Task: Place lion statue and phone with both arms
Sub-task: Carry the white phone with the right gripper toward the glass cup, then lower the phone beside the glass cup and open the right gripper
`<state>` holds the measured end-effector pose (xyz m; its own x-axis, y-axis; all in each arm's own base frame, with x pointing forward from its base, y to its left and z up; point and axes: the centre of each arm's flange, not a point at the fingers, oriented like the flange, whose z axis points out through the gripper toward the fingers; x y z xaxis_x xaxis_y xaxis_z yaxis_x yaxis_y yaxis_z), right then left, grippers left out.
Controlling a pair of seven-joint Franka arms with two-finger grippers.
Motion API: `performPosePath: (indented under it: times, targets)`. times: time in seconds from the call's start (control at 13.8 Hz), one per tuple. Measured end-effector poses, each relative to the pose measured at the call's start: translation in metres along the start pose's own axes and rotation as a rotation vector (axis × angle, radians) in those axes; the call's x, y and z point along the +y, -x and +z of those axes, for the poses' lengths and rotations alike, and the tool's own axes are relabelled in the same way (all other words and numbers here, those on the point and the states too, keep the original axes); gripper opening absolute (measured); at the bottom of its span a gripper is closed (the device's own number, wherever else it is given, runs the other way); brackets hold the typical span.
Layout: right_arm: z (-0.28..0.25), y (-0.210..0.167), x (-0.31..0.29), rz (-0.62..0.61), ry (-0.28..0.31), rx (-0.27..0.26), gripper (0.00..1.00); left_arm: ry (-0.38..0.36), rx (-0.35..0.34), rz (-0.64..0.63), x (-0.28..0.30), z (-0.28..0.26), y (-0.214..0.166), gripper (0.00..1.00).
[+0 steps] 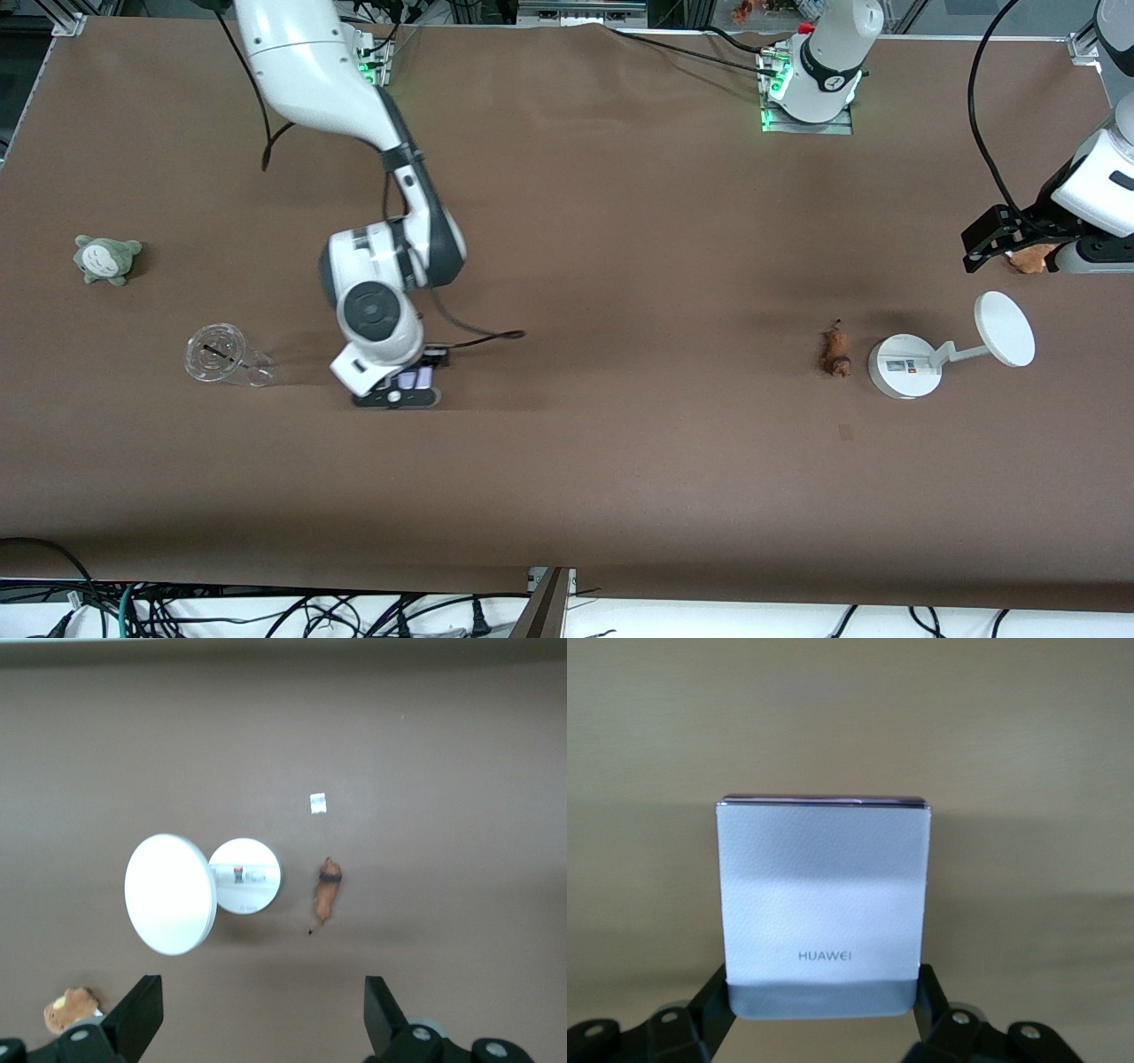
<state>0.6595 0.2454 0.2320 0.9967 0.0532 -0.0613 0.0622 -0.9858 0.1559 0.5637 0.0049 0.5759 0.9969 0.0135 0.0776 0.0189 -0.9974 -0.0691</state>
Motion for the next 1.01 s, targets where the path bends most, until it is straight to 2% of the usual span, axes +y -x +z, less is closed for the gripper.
performPosePath:
  times: [0.14, 0.36, 0.65, 1.01]
  targets:
    - [0.008, -0.009, 0.037, 0.007, -0.001, -0.018, 0.83, -0.002, -0.059, 0.003, 0.001, 0.000, 0.008, 1.00]
    - [0.021, -0.012, 0.073, 0.043, -0.001, -0.045, 0.83, -0.002, -0.058, 0.017, 0.009, -0.010, 0.011, 1.00]
    - [0.035, -0.013, 0.108, 0.051, -0.002, -0.073, 0.83, -0.003, -0.091, 0.033, 0.018, -0.009, 0.015, 1.00]
    - [0.055, -0.003, 0.118, 0.028, 0.000, -0.117, 0.83, -0.003, -0.087, 0.076, 0.042, -0.019, 0.017, 1.00]
